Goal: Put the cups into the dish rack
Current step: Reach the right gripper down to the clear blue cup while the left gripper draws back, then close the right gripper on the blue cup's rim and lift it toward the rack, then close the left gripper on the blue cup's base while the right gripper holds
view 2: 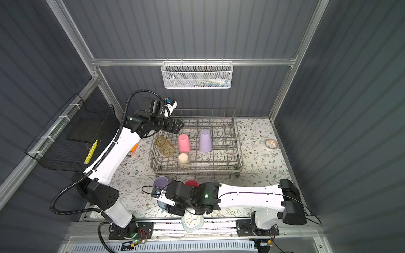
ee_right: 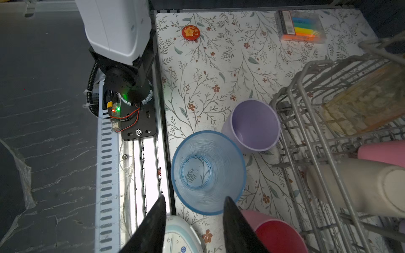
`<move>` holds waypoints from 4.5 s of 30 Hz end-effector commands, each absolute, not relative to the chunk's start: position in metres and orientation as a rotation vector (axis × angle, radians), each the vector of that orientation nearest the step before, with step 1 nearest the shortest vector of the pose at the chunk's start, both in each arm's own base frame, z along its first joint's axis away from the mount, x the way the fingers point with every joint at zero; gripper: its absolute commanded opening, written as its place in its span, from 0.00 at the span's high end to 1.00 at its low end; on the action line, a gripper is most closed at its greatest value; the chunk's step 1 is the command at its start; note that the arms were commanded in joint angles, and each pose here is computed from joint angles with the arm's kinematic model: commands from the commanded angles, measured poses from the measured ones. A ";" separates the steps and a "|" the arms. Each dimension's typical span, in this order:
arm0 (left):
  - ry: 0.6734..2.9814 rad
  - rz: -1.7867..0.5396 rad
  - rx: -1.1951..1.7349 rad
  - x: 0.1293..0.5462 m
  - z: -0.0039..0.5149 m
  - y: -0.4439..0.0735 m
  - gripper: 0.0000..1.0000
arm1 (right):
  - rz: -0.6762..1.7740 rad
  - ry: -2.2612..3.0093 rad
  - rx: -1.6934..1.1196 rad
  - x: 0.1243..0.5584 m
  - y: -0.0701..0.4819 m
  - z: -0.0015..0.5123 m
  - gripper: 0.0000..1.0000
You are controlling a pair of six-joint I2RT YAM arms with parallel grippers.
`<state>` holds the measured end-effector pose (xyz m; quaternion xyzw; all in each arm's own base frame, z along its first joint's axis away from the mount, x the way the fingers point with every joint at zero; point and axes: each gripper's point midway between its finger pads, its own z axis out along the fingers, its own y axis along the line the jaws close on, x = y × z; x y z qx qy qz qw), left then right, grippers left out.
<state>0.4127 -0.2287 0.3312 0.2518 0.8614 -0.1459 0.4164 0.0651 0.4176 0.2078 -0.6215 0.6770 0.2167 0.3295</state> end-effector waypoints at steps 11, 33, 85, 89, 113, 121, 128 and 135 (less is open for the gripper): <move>2.142 -0.430 0.617 0.396 0.339 -0.220 0.05 | 0.509 1.796 -1.821 0.051 0.436 0.176 0.57; 2.147 -0.456 0.624 0.395 0.331 -0.216 0.05 | 0.422 1.888 -1.911 0.054 0.441 0.137 0.67; 1.960 -0.961 0.707 0.377 0.351 -0.269 0.06 | 1.303 1.530 -0.877 0.121 0.289 0.407 0.96; 1.881 -1.088 0.732 0.369 0.363 -0.279 0.06 | 1.334 1.527 -0.809 0.129 0.282 0.406 0.96; 1.552 -1.517 1.041 0.292 0.398 -0.295 0.06 | 1.613 1.462 -0.479 0.198 0.249 0.403 1.00; 1.564 -1.549 1.103 0.282 0.385 -0.296 0.06 | 1.617 1.428 -0.468 0.209 0.244 0.410 1.00; 1.563 -1.576 1.136 0.275 0.379 -0.299 0.06 | 1.625 1.431 -0.445 0.222 0.243 0.407 1.00; 1.607 -1.588 1.180 0.268 0.363 -0.308 0.06 | 1.620 1.396 -0.437 0.224 0.239 0.415 1.00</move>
